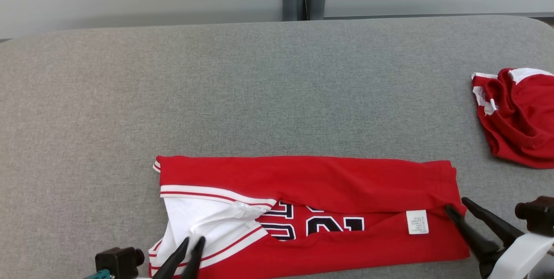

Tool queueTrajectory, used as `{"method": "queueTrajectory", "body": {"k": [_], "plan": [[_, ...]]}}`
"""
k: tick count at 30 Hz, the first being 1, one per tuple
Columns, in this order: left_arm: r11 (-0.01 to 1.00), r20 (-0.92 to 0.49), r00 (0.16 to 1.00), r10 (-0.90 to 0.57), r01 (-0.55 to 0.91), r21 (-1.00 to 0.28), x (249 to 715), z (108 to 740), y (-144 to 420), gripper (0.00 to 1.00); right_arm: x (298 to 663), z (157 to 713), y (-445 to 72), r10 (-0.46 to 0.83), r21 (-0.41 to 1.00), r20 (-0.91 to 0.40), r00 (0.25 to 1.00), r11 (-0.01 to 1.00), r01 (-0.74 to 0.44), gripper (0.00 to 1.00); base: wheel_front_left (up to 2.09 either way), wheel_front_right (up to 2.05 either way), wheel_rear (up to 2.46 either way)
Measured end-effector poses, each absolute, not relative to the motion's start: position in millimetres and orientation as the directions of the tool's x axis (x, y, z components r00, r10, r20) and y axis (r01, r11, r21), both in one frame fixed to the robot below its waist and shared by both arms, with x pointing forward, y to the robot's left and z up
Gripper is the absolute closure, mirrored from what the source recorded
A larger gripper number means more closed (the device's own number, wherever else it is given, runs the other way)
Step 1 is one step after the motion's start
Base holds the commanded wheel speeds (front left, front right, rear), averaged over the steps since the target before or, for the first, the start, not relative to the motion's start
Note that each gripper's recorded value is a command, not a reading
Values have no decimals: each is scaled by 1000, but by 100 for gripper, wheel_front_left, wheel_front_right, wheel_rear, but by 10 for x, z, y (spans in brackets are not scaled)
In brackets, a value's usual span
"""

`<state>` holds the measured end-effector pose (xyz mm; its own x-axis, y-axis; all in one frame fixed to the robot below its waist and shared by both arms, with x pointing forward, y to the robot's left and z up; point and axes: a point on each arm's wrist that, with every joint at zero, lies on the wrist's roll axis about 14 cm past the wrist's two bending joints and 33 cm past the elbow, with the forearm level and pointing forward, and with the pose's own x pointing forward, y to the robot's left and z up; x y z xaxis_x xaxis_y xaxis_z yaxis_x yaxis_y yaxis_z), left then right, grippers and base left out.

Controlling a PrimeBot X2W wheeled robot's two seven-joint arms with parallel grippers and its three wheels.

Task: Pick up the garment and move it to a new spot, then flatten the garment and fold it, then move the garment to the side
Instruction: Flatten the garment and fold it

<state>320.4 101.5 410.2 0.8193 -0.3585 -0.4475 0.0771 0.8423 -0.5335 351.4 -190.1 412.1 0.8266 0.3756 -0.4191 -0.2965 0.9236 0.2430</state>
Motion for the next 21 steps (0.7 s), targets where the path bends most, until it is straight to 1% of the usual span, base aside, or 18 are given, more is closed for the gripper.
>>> {"method": "queueTrajectory", "body": {"k": [6,10,16,21], "plan": [[832,-474,766,-434,140,-537,3040,4073,903,0,3351,4124,-1889,403,205,-410,818,915,-347,0,0,0,0],[823,-482,738,-471,172,-541,2952,4084,837,0,3248,4116,-1910,408,192,-413,814,913,-360,0,0,0,0],[819,-423,782,-458,187,-542,3024,4243,819,0,3073,4093,-2057,378,194,-428,821,925,-326,0,0,0,0],[825,-379,810,-448,212,-523,3058,4360,787,0,3032,4206,-2247,318,199,-385,866,945,-259,0,0,0,0]]}}
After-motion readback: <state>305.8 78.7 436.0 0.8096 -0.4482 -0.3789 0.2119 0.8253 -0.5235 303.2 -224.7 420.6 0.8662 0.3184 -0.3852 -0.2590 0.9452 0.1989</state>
